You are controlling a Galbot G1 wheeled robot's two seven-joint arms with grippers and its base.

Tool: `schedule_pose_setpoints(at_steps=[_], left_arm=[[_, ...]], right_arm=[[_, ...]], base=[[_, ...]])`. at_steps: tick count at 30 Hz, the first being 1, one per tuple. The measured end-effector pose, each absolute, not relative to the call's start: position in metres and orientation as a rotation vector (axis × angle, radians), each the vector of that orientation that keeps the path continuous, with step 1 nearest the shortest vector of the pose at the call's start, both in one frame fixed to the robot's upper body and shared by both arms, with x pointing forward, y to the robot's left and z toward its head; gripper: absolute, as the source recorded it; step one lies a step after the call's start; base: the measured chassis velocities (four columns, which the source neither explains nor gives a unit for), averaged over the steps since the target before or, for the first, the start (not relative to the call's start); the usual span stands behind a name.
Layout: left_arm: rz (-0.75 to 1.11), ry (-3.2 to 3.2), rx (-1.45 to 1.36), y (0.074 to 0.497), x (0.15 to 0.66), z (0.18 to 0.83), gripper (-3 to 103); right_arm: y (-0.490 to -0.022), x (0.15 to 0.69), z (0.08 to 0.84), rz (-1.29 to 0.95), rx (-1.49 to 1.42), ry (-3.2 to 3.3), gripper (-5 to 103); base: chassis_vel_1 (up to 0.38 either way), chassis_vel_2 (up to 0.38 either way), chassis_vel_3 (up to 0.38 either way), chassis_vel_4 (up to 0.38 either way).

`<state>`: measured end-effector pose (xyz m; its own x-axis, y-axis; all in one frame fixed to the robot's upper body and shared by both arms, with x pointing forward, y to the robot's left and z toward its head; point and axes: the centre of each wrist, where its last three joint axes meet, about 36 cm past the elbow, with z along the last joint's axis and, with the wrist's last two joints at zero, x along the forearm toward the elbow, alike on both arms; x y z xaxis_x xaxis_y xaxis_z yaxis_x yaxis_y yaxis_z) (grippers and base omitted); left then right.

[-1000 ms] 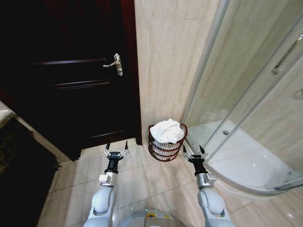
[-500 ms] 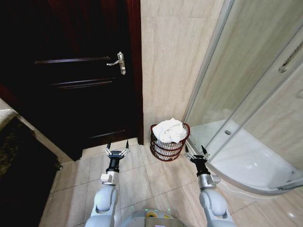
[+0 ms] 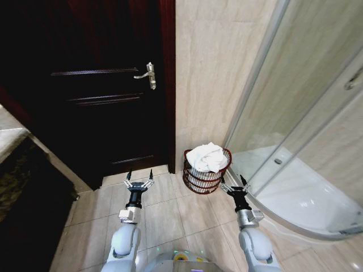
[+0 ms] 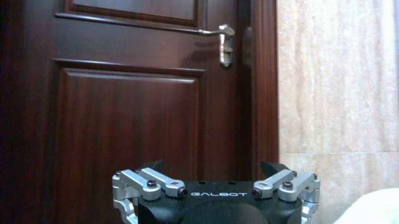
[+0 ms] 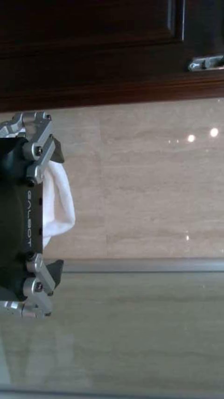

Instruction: Discard the used towel into the hamper.

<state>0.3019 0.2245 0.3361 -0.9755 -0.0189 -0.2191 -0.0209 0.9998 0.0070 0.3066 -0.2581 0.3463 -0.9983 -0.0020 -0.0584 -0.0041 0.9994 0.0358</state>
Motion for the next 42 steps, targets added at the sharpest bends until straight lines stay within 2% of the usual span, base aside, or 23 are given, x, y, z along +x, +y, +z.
schedule_pose_setpoints(at_steps=[14, 29, 34, 37, 39, 40, 42], left_arm=[[-0.005, 2.908, -0.052, 0.226, 0.303, 0.338, 100], [-0.004, 2.900, -0.058, 0.226, 0.302, 0.341, 100], [-0.002, 2.904, -0.058, 0.226, 0.299, 0.341, 100], [0.003, 2.909, -0.069, 0.227, 0.296, 0.341, 100], [0.005, 2.910, -0.073, 0.228, 0.296, 0.342, 100], [0.017, 2.913, -0.081, 0.230, 0.294, 0.342, 100], [0.025, 2.914, -0.090, 0.232, 0.293, 0.343, 100]], right_arm=[[-0.255, 0.309, 0.352, 0.053, -0.010, 3.080, 100], [-0.259, 0.311, 0.350, 0.026, -0.035, 3.056, 100], [-0.274, 0.338, 0.372, -0.011, -0.071, 3.083, 100], [-0.296, 0.385, 0.383, -0.029, -0.100, 3.120, 100], [-0.301, 0.398, 0.386, -0.032, -0.104, 3.124, 100], [-0.308, 0.423, 0.397, -0.043, -0.133, 3.133, 100], [-0.309, 0.435, 0.404, -0.042, -0.168, 3.148, 100]], base=[[-0.001, 0.010, 0.016, -0.002], [-0.151, 0.150, 0.139, -0.145], [-0.006, 0.018, 0.015, -0.003], [0.048, -0.061, -0.062, 0.040], [0.046, -0.052, -0.057, 0.059], [0.000, 0.000, 0.000, 0.000], [0.000, 0.000, 0.000, 0.000]])
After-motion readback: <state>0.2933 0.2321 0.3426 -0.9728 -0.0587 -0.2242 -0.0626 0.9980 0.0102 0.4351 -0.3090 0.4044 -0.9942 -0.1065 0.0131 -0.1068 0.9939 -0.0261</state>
